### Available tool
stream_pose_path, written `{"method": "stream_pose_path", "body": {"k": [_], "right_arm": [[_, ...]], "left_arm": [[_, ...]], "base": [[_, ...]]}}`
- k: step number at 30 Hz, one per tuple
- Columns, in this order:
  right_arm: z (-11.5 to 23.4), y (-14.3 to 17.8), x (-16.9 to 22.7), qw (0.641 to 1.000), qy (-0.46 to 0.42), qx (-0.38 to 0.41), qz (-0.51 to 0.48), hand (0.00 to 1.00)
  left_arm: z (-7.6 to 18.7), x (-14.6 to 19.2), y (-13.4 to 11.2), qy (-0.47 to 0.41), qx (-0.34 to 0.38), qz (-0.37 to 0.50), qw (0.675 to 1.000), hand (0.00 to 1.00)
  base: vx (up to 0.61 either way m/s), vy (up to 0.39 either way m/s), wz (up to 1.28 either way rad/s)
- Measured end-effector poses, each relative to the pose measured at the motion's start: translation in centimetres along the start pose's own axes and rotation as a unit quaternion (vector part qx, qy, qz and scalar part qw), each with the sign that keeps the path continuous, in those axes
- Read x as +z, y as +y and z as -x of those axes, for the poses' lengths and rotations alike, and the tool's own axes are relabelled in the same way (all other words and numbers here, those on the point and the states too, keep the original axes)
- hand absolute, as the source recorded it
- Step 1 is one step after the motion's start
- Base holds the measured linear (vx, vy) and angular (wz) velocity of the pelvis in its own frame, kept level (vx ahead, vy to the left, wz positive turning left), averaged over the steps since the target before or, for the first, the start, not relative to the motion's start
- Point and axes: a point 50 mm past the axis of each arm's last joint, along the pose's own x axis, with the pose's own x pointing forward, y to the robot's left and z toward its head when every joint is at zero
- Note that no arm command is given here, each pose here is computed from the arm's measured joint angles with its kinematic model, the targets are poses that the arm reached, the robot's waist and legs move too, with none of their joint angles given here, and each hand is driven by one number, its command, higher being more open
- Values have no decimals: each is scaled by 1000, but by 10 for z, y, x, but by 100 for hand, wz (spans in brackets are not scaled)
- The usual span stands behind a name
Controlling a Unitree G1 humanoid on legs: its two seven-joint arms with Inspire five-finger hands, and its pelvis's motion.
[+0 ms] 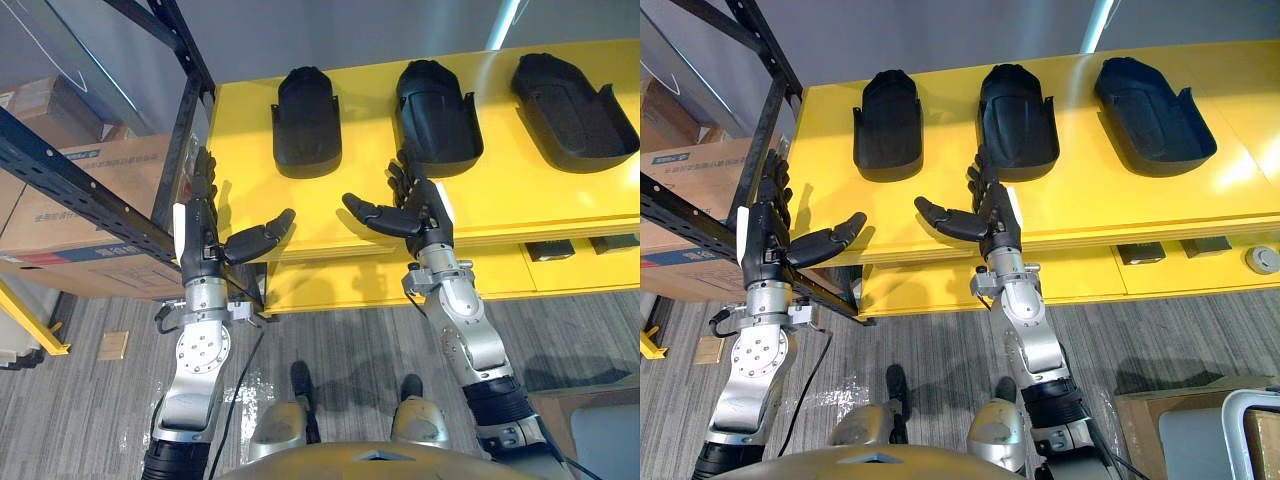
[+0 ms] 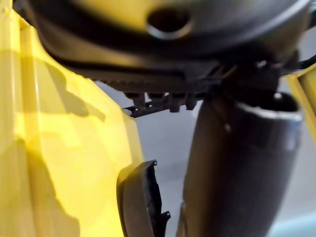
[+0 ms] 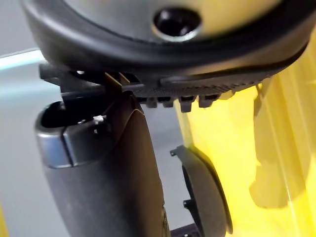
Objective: Walk over and take three plastic housings, then place them on the shelf
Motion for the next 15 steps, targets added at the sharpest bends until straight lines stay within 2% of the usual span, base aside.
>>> {"method": "stream_pose_path", "body": {"k": [15], "right_arm": [[0,-5,1,999,-2,-32,-3,100]], "left_arm": [[8,-6,-3,18,-9,-1,1000,100]], "base": [[0,0,0]]}}
